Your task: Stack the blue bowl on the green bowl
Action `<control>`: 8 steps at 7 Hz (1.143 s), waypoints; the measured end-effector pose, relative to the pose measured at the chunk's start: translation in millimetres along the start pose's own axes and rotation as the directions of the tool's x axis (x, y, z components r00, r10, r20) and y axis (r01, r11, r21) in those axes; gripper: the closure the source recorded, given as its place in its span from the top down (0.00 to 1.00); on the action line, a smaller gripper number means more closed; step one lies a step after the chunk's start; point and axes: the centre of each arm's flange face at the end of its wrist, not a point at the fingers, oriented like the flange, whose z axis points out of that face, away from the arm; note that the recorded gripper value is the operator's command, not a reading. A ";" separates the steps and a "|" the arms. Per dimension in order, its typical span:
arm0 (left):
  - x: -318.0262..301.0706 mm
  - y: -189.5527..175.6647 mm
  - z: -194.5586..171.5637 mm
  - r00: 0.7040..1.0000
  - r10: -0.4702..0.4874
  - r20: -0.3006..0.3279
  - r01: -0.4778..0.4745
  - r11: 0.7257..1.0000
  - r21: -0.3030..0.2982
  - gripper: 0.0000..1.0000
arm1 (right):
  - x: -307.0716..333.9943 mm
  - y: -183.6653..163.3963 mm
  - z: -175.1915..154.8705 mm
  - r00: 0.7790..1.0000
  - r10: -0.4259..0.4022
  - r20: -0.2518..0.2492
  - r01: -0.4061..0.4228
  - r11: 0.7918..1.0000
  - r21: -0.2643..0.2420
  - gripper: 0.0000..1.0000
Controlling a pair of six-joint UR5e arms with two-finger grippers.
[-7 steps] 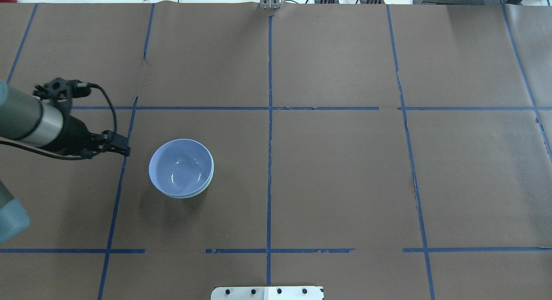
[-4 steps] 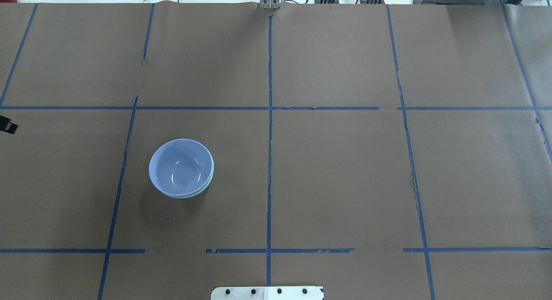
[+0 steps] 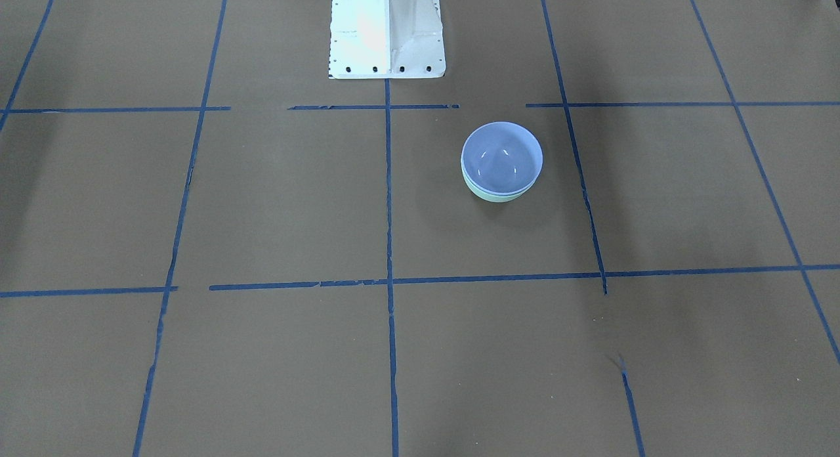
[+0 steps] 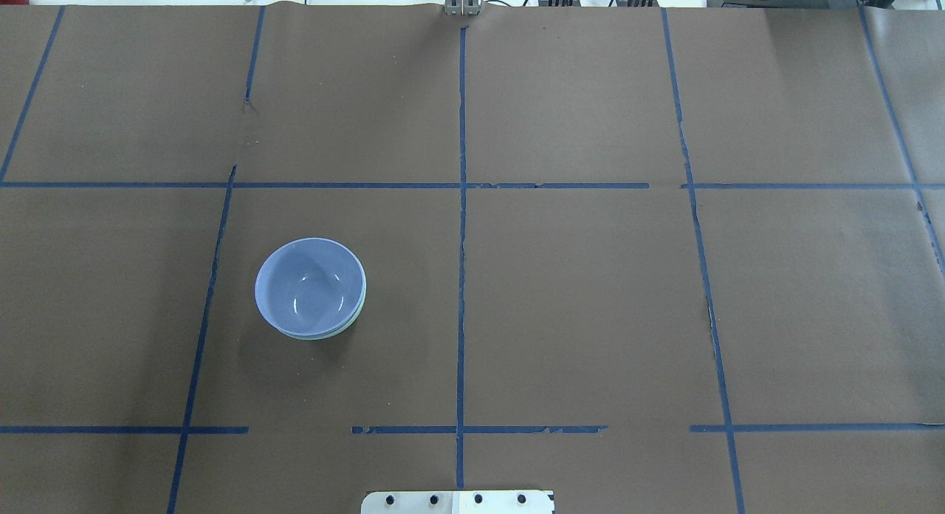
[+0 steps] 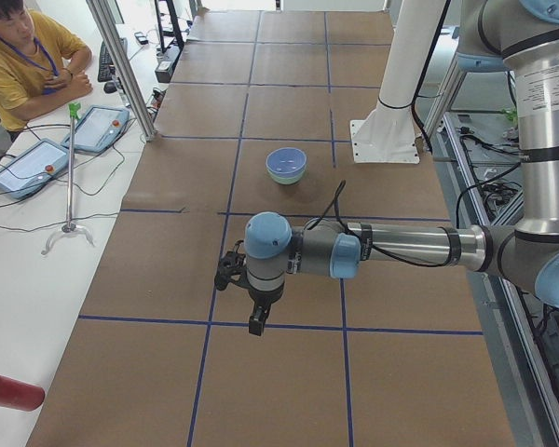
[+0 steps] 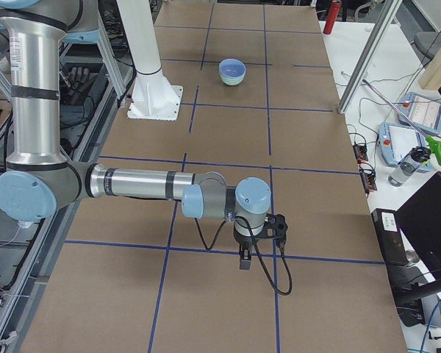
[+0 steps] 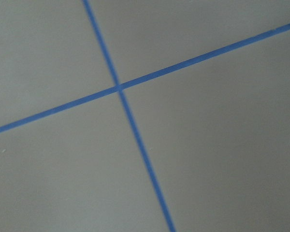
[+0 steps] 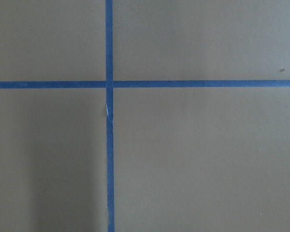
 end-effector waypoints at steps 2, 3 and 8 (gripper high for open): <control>-9.5 11.4 1.2 1.000 -0.021 -0.006 0.021 1.000 0.000 1.00 | 0.0 0.0 0.0 1.000 0.000 0.000 0.000 1.000 0.000 1.00; -10.3 11.9 1.0 1.000 -0.020 -0.004 0.020 1.000 0.001 1.00 | 0.0 0.0 0.1 1.000 0.000 0.001 0.000 1.000 -0.001 1.00; -10.2 11.8 0.2 1.000 -0.014 -0.001 0.014 1.000 0.006 1.00 | -0.1 0.0 0.0 1.000 0.000 0.001 0.000 1.000 0.000 1.00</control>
